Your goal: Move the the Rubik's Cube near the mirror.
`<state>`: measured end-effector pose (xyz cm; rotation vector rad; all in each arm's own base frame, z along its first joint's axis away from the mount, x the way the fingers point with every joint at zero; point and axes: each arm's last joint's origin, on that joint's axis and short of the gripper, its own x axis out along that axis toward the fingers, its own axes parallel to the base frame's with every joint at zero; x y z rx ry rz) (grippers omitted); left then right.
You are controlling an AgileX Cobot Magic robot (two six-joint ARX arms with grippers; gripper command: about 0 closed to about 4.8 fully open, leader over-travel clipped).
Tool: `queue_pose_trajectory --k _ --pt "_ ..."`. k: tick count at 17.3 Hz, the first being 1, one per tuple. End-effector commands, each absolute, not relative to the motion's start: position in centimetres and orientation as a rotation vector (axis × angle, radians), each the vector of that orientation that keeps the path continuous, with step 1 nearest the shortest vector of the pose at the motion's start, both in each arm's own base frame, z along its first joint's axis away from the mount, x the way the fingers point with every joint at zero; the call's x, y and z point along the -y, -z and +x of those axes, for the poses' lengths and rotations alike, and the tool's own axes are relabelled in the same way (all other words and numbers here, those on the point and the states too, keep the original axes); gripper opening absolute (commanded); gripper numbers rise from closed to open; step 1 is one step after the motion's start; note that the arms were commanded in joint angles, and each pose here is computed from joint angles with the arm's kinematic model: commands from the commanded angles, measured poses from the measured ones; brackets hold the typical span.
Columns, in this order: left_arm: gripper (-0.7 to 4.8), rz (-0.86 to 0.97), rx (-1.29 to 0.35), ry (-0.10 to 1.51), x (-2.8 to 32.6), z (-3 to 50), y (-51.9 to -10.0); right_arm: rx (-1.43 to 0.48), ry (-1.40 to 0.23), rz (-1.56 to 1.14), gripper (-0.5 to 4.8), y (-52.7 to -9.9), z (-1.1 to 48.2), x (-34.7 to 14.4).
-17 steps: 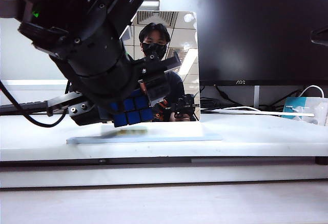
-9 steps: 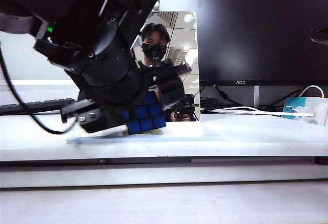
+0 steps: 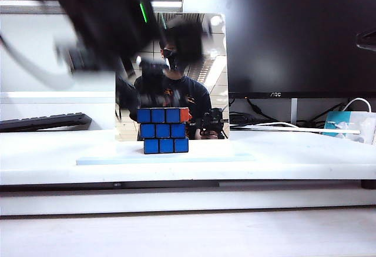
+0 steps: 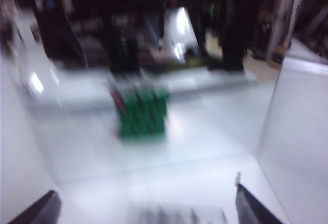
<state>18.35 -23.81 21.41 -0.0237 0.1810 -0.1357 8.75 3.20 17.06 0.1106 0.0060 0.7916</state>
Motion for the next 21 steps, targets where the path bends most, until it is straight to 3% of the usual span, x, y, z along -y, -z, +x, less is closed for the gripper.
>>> queue_pose_trajectory --k 1,6,8,12,14,18,21 --pt "-0.07 0.134 -0.068 0.148 21.9 16.9 -26.0 -0.011 -0.79 0.114 -0.01 -16.9 8.8 -3.2" --pt "-0.05 0.081 0.084 0.494 15.6 11.7 -33.3 -0.063 -0.772 0.127 -0.01 -16.4 8.8 -3.2" --pt "-0.05 0.045 0.172 0.848 10.5 7.3 -35.4 -0.063 -0.771 0.127 -0.01 -16.4 8.8 -3.2" --pt "-0.05 -0.064 0.236 0.765 3.9 3.3 -35.6 -0.06 -0.715 0.128 -0.01 -16.4 8.9 -3.1" --pt "-0.05 -0.024 0.263 0.762 0.7 1.2 -34.3 -0.057 -0.677 0.128 -0.01 -16.4 9.0 -3.0" --pt "-0.04 0.084 0.146 0.761 -0.9 0.2 -32.3 -0.058 -0.687 0.128 -0.01 -16.4 9.0 -3.0" --pt "-0.04 0.066 0.06 0.761 -0.7 0.4 -31.5 -0.061 -0.71 0.128 0.0 -16.4 8.9 -3.0"
